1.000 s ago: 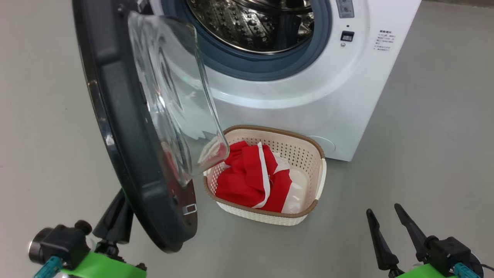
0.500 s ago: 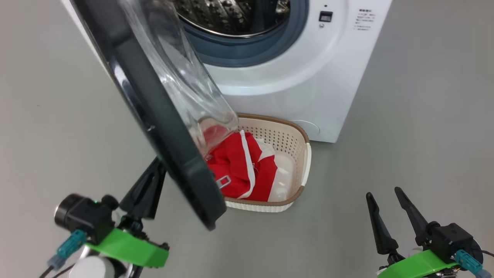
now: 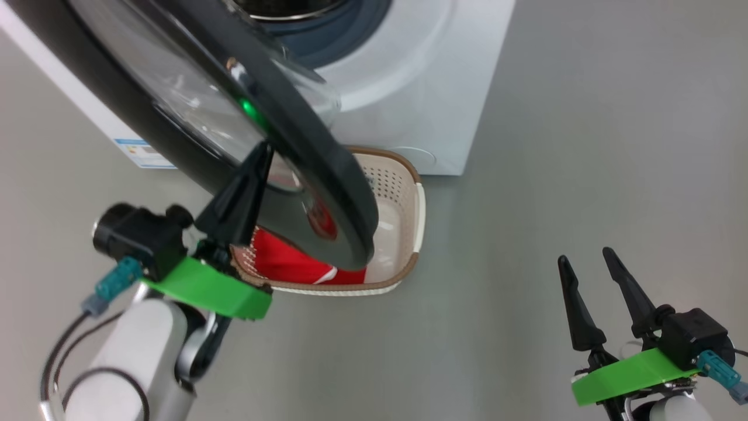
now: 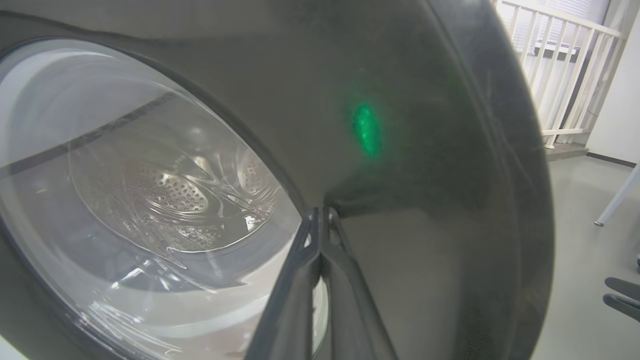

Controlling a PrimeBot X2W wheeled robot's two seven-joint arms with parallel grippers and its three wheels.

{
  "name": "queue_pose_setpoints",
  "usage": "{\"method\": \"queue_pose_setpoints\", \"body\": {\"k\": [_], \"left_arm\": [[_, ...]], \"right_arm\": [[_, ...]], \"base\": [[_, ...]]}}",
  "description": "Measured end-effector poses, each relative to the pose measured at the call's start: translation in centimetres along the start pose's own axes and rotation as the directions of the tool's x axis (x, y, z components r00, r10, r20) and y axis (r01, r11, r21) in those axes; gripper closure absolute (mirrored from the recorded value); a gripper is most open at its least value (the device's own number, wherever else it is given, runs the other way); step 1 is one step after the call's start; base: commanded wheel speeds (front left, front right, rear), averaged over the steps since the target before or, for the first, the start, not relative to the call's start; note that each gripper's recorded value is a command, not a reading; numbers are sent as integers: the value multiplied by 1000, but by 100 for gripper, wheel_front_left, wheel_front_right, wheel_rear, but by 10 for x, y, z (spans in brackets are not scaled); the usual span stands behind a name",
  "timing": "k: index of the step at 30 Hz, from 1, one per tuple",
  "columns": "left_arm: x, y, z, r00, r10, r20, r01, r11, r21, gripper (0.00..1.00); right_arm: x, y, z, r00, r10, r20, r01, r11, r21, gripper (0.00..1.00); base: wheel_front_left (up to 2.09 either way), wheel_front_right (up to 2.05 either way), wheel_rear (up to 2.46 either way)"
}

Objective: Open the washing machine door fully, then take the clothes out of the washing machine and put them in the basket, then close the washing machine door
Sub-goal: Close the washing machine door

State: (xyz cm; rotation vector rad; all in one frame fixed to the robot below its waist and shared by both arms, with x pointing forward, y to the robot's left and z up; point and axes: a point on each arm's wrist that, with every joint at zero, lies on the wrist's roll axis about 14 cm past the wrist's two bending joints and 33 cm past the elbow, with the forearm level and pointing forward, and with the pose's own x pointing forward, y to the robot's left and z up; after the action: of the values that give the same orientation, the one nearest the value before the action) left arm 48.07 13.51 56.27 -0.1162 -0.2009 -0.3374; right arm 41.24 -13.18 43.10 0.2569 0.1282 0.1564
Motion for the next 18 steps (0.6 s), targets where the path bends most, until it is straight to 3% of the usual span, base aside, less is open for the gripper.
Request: {"method": "queue_pose_setpoints", "body": {"k": [18], "left_arm": [[106,-24,-34,994,-109,-6,108,993,-56,100]], "right_arm": [[-9,-59,1,984,-179,7,179,983,40,0]], "base": [[0,0,0]]}}
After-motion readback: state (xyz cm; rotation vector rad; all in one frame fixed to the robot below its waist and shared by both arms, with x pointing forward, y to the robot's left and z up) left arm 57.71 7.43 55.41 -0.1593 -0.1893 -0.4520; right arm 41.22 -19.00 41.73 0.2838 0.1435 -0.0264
